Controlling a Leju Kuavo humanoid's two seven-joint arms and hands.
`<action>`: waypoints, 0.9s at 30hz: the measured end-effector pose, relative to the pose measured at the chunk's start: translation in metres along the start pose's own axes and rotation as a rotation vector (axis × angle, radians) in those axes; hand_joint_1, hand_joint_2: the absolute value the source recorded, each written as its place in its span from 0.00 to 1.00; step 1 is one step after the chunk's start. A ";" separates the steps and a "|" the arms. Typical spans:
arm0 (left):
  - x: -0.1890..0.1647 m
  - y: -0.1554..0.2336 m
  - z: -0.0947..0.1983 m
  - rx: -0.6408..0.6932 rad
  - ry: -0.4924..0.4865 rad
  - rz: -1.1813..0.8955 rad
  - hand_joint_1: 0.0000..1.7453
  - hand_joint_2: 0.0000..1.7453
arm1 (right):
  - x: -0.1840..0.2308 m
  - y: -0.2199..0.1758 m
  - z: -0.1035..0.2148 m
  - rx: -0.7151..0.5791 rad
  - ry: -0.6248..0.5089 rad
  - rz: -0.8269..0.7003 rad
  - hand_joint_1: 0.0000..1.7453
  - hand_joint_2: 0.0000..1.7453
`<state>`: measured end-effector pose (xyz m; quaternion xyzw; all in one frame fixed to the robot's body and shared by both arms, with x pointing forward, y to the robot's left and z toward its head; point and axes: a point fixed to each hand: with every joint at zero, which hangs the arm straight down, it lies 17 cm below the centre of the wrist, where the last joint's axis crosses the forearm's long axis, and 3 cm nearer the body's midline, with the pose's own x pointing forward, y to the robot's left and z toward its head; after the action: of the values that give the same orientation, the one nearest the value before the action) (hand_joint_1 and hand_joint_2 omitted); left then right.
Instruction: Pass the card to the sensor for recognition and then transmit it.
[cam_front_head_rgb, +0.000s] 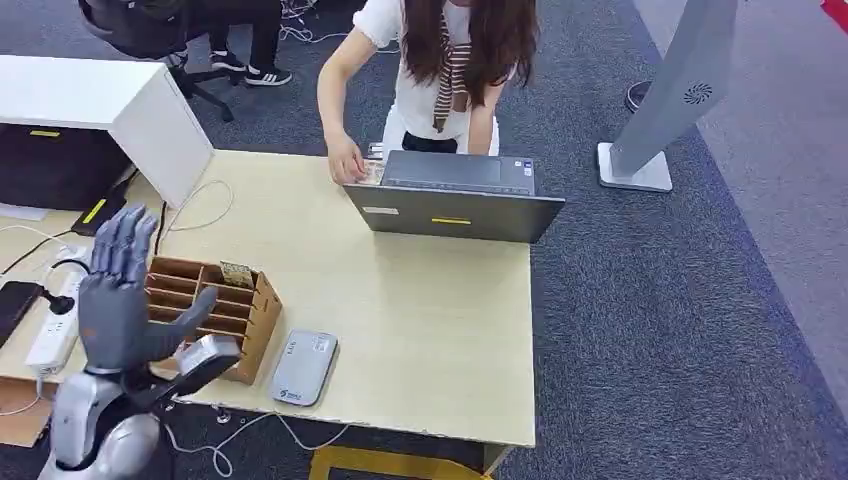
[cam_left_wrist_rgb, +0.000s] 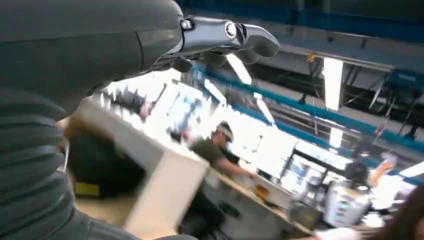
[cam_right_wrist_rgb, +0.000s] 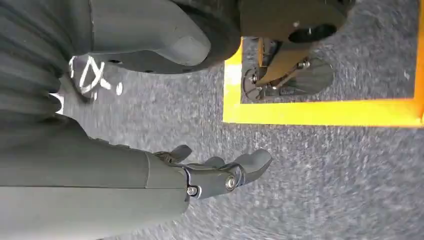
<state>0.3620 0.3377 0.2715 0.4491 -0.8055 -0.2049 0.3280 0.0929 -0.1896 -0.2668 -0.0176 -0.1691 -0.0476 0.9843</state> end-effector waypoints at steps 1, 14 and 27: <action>0.000 0.022 0.014 0.048 0.024 0.154 0.00 1.00 | -0.002 -0.002 0.000 -0.009 -0.005 -0.018 0.00 1.00; -0.164 0.285 0.215 0.918 0.459 0.639 0.00 1.00 | -0.003 -0.015 0.002 -0.065 -0.042 -0.072 0.00 1.00; -0.198 0.194 0.451 1.467 1.037 0.696 0.00 1.00 | 0.000 -0.015 0.001 -0.061 -0.051 -0.052 0.00 1.00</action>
<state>0.0020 0.6233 0.0083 0.3129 -0.5762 0.6824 0.3230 0.0913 -0.2044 -0.2656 -0.0447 -0.1932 -0.0777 0.9771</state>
